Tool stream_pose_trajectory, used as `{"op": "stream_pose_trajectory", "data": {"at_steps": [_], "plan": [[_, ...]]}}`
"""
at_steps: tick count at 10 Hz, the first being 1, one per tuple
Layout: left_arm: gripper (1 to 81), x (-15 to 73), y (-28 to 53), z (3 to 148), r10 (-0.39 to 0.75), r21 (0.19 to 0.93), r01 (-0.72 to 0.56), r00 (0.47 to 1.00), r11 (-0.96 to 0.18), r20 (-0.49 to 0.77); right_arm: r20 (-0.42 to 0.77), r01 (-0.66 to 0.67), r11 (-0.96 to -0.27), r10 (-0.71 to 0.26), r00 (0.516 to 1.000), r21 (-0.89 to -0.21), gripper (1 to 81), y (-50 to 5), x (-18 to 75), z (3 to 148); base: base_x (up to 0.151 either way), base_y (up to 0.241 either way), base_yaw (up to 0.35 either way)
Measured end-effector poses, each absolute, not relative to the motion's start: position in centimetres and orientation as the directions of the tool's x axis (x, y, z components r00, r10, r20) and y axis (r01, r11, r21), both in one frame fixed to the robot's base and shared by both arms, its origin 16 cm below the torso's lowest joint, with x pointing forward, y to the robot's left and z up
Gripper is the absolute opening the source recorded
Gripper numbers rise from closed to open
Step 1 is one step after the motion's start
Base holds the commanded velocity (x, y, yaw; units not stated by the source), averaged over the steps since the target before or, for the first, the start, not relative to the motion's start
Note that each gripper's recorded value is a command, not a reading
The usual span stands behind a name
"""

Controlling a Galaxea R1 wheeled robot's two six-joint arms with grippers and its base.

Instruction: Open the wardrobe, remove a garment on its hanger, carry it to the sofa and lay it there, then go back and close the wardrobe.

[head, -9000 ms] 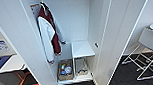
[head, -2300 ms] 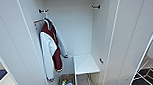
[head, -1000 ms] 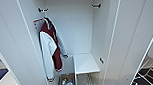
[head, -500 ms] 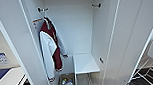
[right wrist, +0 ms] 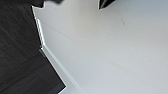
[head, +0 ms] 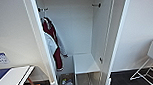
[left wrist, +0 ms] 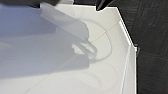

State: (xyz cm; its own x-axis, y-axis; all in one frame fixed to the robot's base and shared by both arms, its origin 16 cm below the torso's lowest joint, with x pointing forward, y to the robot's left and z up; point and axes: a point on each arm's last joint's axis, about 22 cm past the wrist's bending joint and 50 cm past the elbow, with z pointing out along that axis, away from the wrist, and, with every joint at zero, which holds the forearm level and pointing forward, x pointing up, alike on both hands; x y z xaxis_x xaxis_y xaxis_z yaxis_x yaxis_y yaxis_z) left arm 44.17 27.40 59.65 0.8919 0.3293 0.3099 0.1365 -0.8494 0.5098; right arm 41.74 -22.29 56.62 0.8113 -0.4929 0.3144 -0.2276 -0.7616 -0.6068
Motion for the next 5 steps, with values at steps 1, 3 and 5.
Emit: {"op": "stream_pose_trajectory", "data": {"at_steps": [1,3,5], "plan": [[81.1,43.7,25.3,58.4,0.312,0.505,0.125,0.900,-0.854,0.304,0.303,-0.208,-0.762,-0.471,0.828,-0.614,81.1,-20.0,40.4,55.9,0.000,0.000,0.000],[81.1,42.1,22.8,55.6,0.272,0.472,0.105,0.914,-0.875,0.302,0.310,-0.176,-0.778,-0.432,0.847,-0.603,81.1,-17.8,39.0,54.7,0.000,0.000,0.000],[81.1,36.6,20.5,51.5,0.209,0.430,0.079,0.942,-0.899,0.264,0.300,-0.174,-0.812,-0.392,0.870,-0.557,81.1,-17.4,35.6,52.0,0.000,0.000,0.000]]}}
